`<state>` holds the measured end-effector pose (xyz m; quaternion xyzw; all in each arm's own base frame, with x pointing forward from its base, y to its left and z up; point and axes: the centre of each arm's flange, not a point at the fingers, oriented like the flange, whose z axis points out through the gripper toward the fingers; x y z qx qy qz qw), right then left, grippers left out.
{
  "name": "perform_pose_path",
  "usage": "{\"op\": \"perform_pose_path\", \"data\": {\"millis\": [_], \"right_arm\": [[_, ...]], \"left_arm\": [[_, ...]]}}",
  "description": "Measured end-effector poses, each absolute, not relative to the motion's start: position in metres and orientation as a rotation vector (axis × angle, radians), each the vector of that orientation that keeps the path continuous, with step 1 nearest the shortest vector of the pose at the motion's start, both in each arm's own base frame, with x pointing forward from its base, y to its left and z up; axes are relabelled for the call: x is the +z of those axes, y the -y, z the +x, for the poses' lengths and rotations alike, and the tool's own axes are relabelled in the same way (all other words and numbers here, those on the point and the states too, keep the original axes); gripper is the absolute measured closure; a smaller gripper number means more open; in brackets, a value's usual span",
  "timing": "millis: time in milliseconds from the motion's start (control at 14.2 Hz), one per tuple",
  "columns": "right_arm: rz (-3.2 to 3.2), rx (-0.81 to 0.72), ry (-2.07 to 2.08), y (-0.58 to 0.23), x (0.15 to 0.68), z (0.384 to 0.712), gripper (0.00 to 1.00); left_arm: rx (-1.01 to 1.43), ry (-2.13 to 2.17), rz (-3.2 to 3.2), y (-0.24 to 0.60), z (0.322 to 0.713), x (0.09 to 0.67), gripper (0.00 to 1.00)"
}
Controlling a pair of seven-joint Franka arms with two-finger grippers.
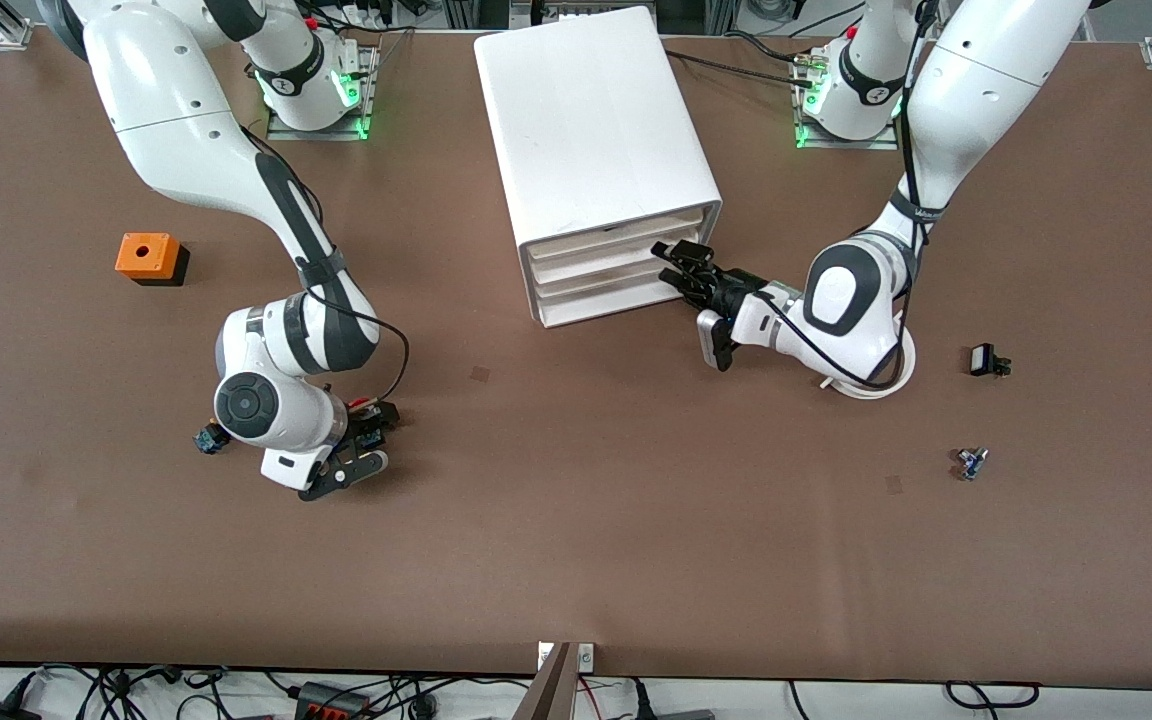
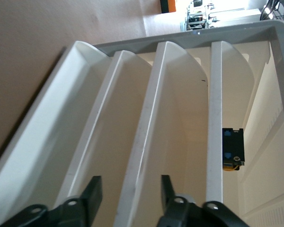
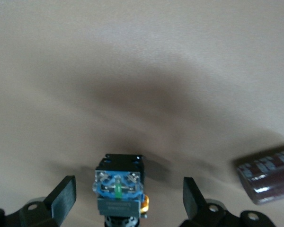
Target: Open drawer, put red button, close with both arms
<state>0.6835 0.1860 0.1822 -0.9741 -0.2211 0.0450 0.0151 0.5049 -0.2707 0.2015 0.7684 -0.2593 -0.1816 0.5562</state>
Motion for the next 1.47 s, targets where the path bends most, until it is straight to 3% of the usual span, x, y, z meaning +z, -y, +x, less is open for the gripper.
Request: {"op": "perform_pose_path", "data": {"millis": [70, 140, 281, 421, 491, 772, 982, 1263, 1333, 1474], "right_arm": [[-3.029, 0.140, 0.697, -0.190, 0.182, 0.683, 0.00], [-3.027, 0.139, 0.705, -0.193, 0.182, 0.682, 0.00], [-3.025, 0.139, 0.715, -0.196, 0.182, 0.681, 0.00], [-3.024, 0.139, 0.723, -0.195, 0.182, 0.681, 0.06], [-3.023, 0.139, 0.727, -0.195, 0.182, 0.681, 0.09], [-3.023, 0.137, 0.729, -0.195, 0.183, 0.682, 0.57], [-3.023, 0.106, 0.729, -0.197, 0.196, 0.689, 0.59], [-3.006, -0.008, 0.769, -0.224, 0.271, 0.714, 0.59], [-2.998, -0.040, 0.784, -0.238, 0.294, 0.716, 0.59], [-2.993, -0.076, 0.777, -0.273, 0.333, 0.713, 0.59]], "left_arm": [[-0.437, 0.610, 1.806, 0.274, 0.500, 0.199, 0.45], [-0.446, 0.610, 1.803, 0.276, 0.496, 0.197, 0.52], [-0.451, 0.609, 1.803, 0.277, 0.493, 0.195, 0.75], [-0.446, 0.603, 1.802, 0.275, 0.493, 0.193, 0.90], [-0.443, 0.599, 1.803, 0.274, 0.494, 0.194, 0.90], [-0.398, 0.564, 1.811, 0.256, 0.517, 0.190, 0.91], [-0.346, 0.532, 1.818, 0.238, 0.545, 0.187, 0.91], [-0.282, 0.495, 1.857, 0.220, 0.578, 0.190, 0.88], [-0.273, 0.487, 1.865, 0.218, 0.582, 0.189, 0.84], [-0.252, 0.478, 1.892, 0.212, 0.587, 0.185, 0.66]]}}
